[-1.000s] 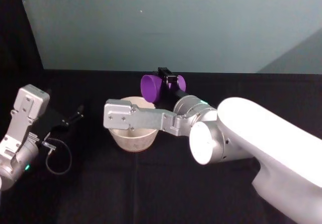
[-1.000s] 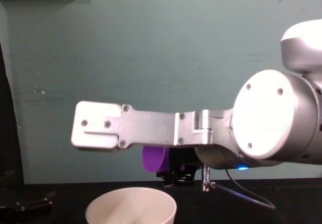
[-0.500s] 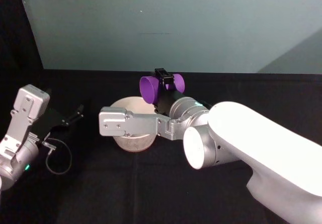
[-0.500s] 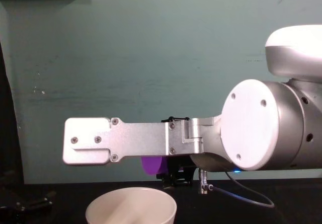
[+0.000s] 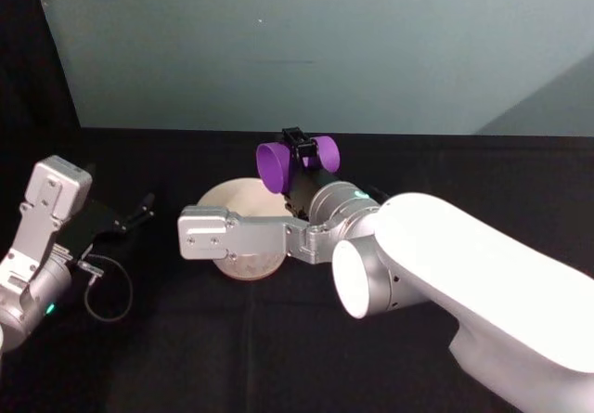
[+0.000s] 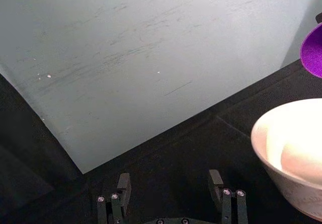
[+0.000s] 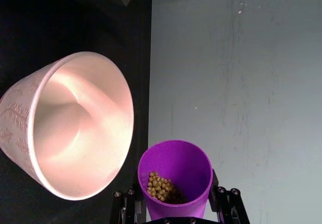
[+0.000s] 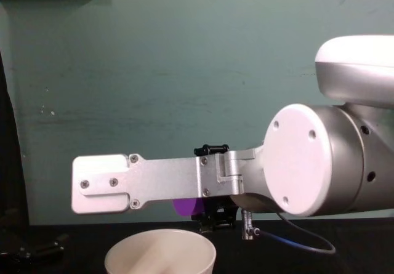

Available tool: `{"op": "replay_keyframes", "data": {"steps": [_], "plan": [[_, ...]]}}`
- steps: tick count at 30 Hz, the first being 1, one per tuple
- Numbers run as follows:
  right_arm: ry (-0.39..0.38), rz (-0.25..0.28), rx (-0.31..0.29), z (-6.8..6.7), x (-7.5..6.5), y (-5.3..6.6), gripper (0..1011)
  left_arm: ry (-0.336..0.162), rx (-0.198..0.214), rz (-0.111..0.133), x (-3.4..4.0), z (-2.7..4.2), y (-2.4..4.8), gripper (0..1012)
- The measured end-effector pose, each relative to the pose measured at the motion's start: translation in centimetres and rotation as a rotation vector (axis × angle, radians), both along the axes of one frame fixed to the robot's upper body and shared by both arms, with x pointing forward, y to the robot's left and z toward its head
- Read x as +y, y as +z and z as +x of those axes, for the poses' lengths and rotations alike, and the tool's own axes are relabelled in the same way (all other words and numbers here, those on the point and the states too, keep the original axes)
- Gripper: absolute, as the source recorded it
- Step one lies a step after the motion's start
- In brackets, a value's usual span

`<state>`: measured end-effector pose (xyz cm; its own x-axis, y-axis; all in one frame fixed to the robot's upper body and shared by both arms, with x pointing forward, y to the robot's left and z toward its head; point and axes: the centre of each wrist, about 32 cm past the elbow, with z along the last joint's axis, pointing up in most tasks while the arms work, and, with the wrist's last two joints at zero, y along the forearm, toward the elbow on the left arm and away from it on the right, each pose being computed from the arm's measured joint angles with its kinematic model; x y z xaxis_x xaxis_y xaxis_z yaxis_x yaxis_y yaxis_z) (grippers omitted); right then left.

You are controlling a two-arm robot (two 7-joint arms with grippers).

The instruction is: Pick up the cup and pour the mung beans from the cup into the bowl.

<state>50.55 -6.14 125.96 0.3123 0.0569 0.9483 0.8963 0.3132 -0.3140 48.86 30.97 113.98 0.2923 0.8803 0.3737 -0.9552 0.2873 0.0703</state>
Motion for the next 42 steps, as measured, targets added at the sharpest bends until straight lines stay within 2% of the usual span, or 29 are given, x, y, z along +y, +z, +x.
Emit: {"op": "replay_keyframes", "data": {"steps": [22,42], "plan": [[0.005,-0.073,-0.038,-0.37,0.65,-0.13,735,0.0,0.0,0.0,0.0,0.0,0.0,1011],[0.01,-0.099,-0.054,-0.72,0.77,-0.21,735,0.0,0.0,0.0,0.0,0.0,0.0,1011]]}}
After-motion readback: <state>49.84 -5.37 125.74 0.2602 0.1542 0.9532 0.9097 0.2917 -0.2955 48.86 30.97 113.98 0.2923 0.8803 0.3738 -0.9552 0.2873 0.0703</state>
